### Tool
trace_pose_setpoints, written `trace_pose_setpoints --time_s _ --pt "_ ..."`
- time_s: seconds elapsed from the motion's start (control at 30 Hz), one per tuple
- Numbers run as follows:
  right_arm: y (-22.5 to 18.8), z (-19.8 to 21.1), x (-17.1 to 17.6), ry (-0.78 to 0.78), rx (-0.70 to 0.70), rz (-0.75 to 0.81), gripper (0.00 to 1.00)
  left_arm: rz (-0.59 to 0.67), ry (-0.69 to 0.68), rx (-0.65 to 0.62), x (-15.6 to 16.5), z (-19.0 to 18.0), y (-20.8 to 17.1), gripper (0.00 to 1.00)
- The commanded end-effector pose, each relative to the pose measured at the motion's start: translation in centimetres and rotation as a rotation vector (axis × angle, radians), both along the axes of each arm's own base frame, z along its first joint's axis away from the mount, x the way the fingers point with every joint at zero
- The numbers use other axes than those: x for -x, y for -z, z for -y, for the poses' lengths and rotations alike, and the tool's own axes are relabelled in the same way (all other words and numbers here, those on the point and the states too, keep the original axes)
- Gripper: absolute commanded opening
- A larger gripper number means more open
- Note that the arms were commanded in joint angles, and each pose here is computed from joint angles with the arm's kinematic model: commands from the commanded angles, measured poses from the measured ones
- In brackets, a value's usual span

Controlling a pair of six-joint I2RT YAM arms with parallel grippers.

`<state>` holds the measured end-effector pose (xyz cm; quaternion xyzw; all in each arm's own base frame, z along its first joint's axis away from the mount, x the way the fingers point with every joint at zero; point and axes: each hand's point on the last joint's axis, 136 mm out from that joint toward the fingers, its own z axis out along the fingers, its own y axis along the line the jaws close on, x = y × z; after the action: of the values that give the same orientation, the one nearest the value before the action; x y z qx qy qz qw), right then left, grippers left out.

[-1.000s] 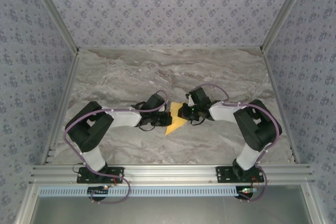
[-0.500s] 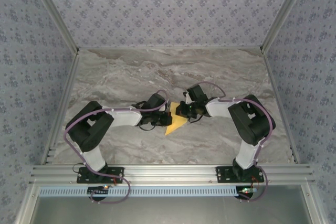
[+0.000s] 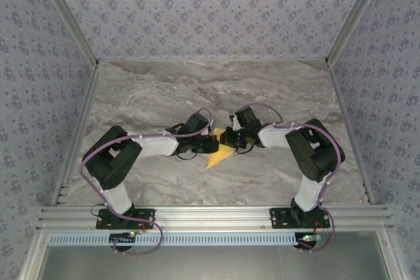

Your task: Fold a paper plane with a square sheet of paper (pick it up from the middle)

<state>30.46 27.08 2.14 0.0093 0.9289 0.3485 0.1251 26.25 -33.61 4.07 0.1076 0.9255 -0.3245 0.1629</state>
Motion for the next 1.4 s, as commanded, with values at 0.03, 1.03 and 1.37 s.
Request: trace_pose_setpoints --time_s 0.03,1.03,1.37 --pt "1.6 1.0 1.5 -0.018 0.043 -0.047 0.00 -0.036 -0.001 -0.040 0.4 0.0 1.4 0.00" --pt "-4.1 6.1 -6.2 0.089 -0.050 0.121 0.00 -0.190 0.007 -0.236 3.3 -3.4 5.9 0.00" --pt "-0.9 0.3 -1.7 -0.083 -0.063 0.031 0.00 -0.194 0.007 -0.246 3.3 -3.5 6.0 0.00"
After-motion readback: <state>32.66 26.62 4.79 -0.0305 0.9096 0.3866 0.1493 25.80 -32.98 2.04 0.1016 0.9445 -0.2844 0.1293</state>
